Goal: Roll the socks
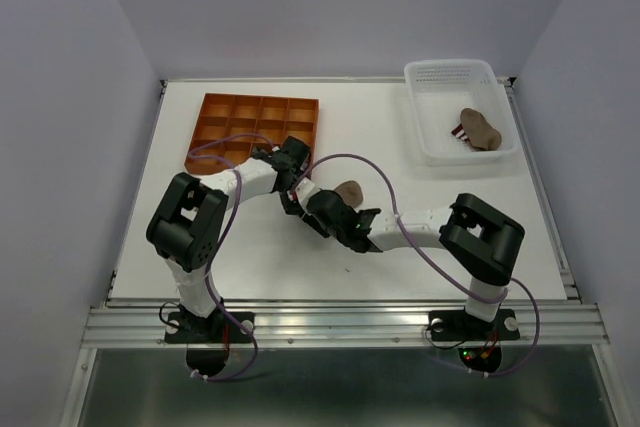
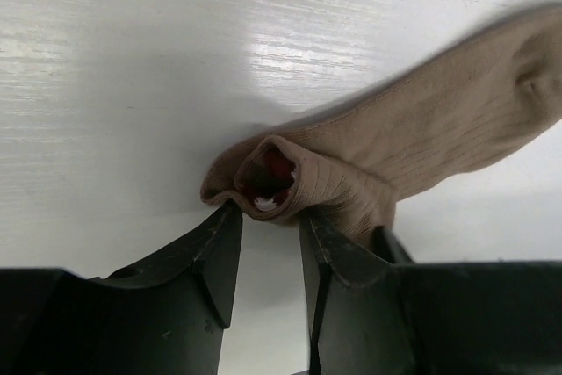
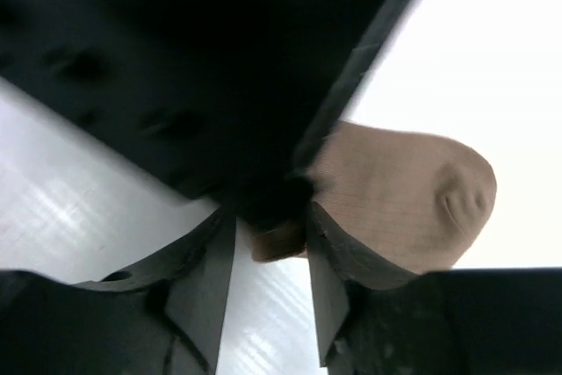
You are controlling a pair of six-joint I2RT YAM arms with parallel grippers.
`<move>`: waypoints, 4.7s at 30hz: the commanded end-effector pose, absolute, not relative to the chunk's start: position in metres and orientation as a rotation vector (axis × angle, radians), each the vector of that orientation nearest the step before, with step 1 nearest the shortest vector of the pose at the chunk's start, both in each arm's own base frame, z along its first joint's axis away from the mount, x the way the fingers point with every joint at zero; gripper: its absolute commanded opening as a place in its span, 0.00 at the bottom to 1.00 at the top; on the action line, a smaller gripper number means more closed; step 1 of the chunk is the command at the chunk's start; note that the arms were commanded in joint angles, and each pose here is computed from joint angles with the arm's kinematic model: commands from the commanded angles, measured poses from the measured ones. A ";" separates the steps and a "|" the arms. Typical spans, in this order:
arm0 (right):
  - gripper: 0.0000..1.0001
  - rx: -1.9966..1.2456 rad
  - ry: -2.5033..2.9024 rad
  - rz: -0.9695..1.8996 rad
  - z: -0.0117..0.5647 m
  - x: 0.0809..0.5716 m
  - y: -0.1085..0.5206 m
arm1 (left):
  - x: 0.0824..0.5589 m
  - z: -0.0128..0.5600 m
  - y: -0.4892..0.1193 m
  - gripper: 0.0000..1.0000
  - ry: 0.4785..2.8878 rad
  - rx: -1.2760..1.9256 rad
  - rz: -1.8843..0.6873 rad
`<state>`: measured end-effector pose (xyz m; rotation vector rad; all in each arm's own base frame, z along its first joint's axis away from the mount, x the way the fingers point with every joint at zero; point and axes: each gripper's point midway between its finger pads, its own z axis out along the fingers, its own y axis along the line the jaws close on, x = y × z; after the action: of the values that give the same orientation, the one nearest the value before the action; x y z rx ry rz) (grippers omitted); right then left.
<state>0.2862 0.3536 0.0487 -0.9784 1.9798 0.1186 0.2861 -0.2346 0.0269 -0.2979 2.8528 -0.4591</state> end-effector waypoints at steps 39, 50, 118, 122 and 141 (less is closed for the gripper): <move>0.42 -0.820 2.296 0.740 0.057 0.203 0.326 | 0.302 0.089 -0.257 0.48 2.690 -0.055 -0.607; 0.42 -0.763 2.411 0.723 0.050 0.191 0.299 | 0.268 0.082 -0.243 0.68 2.689 0.189 -0.606; 0.41 -0.705 2.560 1.047 0.047 0.172 0.299 | 0.250 0.016 -0.224 0.60 2.831 0.293 -0.060; 0.43 -0.668 2.605 1.072 0.040 0.172 0.304 | 0.249 0.012 -0.226 0.59 2.836 0.273 -0.081; 0.05 -0.437 2.693 1.040 0.019 0.187 0.313 | 0.243 0.014 -0.231 0.59 2.835 0.171 -0.159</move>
<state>0.1731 0.3123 0.0238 -0.5148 2.6932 1.0993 0.2537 -0.2340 0.0182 0.1977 2.8089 -0.1463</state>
